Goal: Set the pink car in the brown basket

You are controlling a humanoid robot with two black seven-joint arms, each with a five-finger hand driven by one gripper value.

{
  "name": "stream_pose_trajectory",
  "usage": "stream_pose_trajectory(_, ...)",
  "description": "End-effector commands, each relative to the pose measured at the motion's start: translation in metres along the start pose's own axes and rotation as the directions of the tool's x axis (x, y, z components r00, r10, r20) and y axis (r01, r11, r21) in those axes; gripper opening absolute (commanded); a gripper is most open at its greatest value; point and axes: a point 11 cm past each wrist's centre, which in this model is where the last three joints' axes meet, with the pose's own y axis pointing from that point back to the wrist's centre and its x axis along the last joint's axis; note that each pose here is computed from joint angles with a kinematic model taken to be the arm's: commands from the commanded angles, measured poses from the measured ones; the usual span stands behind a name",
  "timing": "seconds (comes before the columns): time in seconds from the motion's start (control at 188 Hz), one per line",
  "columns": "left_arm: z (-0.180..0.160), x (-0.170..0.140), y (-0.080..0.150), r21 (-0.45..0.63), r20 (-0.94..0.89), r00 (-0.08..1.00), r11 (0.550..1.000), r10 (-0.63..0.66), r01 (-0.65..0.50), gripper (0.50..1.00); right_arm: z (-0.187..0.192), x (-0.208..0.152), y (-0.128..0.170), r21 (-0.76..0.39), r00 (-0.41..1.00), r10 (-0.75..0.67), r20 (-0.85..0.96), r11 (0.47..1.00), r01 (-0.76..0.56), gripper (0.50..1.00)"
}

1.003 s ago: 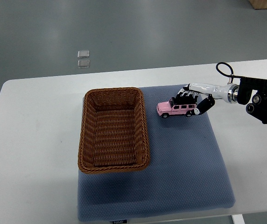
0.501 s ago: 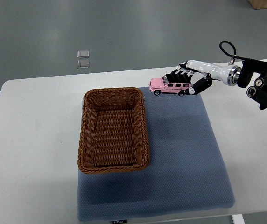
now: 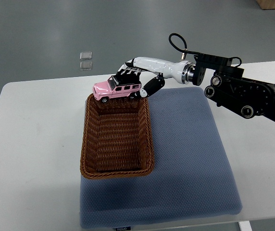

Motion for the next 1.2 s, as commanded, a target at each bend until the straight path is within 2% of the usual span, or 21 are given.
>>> stream_pose_trajectory(0.0, 0.0, 0.0, 0.0, 0.0, 0.0, 1.0, 1.0, 0.0, 0.0, 1.0, -0.011, -0.025, -0.014, 0.016, 0.997, -0.072, -0.038, 0.997, 0.073, 0.5)
stream_pose_trajectory(0.389, 0.0, 0.0, 0.0, 0.0, 0.0, 1.0, 1.0, 0.0, 0.0, 1.0, 0.0, -0.056, -0.017, -0.021, 0.983, -0.098, -0.158, 0.995, 0.096, 0.5)
stream_pose_trajectory(0.592, 0.0, 0.0, 0.0, 0.0, 0.0, 1.0, 1.0, 0.0, 0.0, 1.0, 0.004, -0.06, -0.016, -0.03, 0.982, -0.1, -0.163, 0.995, 0.096, 0.5)
stream_pose_trajectory(0.629, 0.0, 0.0, 0.0, 0.0, 0.0, 1.0, 1.0, 0.0, 0.0, 1.0, 0.005, -0.06, -0.016, -0.032, 0.982, -0.1, -0.162, 0.995, 0.096, 0.555)
stream_pose_trajectory(0.688, 0.0, 0.0, 0.0, 0.0, 0.0, 1.0, 1.0, 0.0, 0.0, 1.0, 0.005, -0.061, -0.015, -0.032, 0.982, -0.1, -0.16, 0.995, 0.096, 0.615)
stream_pose_trajectory(0.693, 0.0, 0.0, 0.0, 0.0, 0.0, 1.0, 1.0, 0.0, 0.0, 1.0, 0.005, -0.061, -0.015, -0.032, 0.982, -0.1, -0.159, 0.995, 0.096, 0.635)
stream_pose_trajectory(0.699, 0.0, 0.0, 0.0, 0.0, 0.0, 1.0, 1.0, 0.0, 0.0, 1.0, 0.005, -0.061, -0.015, -0.032, 0.982, -0.1, -0.159, 0.995, 0.096, 0.635)
stream_pose_trajectory(0.704, 0.0, 0.0, 0.0, 0.0, 0.0, 1.0, 1.0, 0.0, 0.0, 1.0, 0.005, -0.061, -0.015, -0.032, 0.982, -0.1, -0.159, 0.995, 0.096, 0.664)
stream_pose_trajectory(0.709, 0.0, 0.0, 0.0, 0.0, 0.0, 1.0, 1.0, 0.0, 0.0, 1.0, 0.005, -0.061, -0.015, -0.032, 0.982, -0.1, -0.159, 0.995, 0.096, 0.664)
stream_pose_trajectory(0.715, 0.0, 0.0, 0.0, 0.0, 0.0, 1.0, 1.0, 0.0, 0.0, 1.0, 0.005, -0.061, -0.015, -0.032, 0.982, -0.101, -0.158, 0.995, 0.097, 0.696)
stream_pose_trajectory(0.72, 0.0, 0.0, 0.0, 0.0, 0.0, 1.0, 1.0, 0.0, 0.0, 1.0, 0.005, -0.061, -0.015, -0.032, 0.982, -0.101, -0.158, 0.995, 0.097, 0.697)
stream_pose_trajectory(0.725, 0.0, 0.0, 0.0, 0.0, 0.0, 1.0, 1.0, 0.0, 0.0, 1.0, 0.006, -0.061, -0.015, -0.034, 0.982, -0.101, -0.159, 0.995, 0.097, 0.731)
stream_pose_trajectory(0.731, 0.0, 0.0, 0.0, 0.0, 0.0, 1.0, 1.0, 0.0, 0.0, 1.0, 0.006, -0.061, -0.015, -0.034, 0.982, -0.101, -0.159, 0.995, 0.097, 0.731)
stream_pose_trajectory(0.736, 0.0, 0.0, 0.0, 0.0, 0.0, 1.0, 1.0, 0.0, 0.0, 1.0, 0.006, -0.061, -0.015, -0.035, 0.982, -0.099, -0.159, 0.995, 0.095, 0.762)
stream_pose_trajectory(0.741, 0.0, 0.0, 0.0, 0.0, 0.0, 1.0, 1.0, 0.0, 0.0, 1.0, 0.006, -0.061, -0.015, -0.035, 0.982, -0.099, -0.159, 0.995, 0.095, 0.762)
stream_pose_trajectory(0.747, 0.0, 0.0, 0.0, 0.0, 0.0, 1.0, 1.0, 0.0, 0.0, 1.0, 0.006, -0.061, -0.015, -0.034, 0.982, -0.101, -0.159, 0.995, 0.097, 0.792)
stream_pose_trajectory(0.779, 0.0, 0.0, 0.0, 0.0, 0.0, 1.0, 1.0, 0.0, 0.0, 1.0, 0.007, -0.061, -0.014, -0.038, 0.982, -0.103, -0.158, 0.994, 0.098, 0.85)
stream_pose_trajectory(0.869, 0.0, 0.0, 0.0, 0.0, 0.0, 1.0, 1.0, 0.0, 0.0, 1.0, 0.012, -0.064, -0.011, -0.047, 0.984, -0.103, -0.148, 0.994, 0.097, 0.901)
stream_pose_trajectory(1.088, 0.0, 0.0, 0.0, 0.0, 0.0, 1.0, 1.0, 0.0, 0.0, 1.0, 0.025, -0.047, 0.001, -0.073, 0.992, -0.041, -0.122, 0.997, 0.032, 0.905)
stream_pose_trajectory(1.195, 0.0, 0.0, 0.0, 0.0, 0.0, 1.0, 1.0, 0.0, 0.0, 1.0, 0.026, -0.022, 0.006, -0.075, 0.995, 0.08, 0.051, 0.994, -0.076, 0.903)
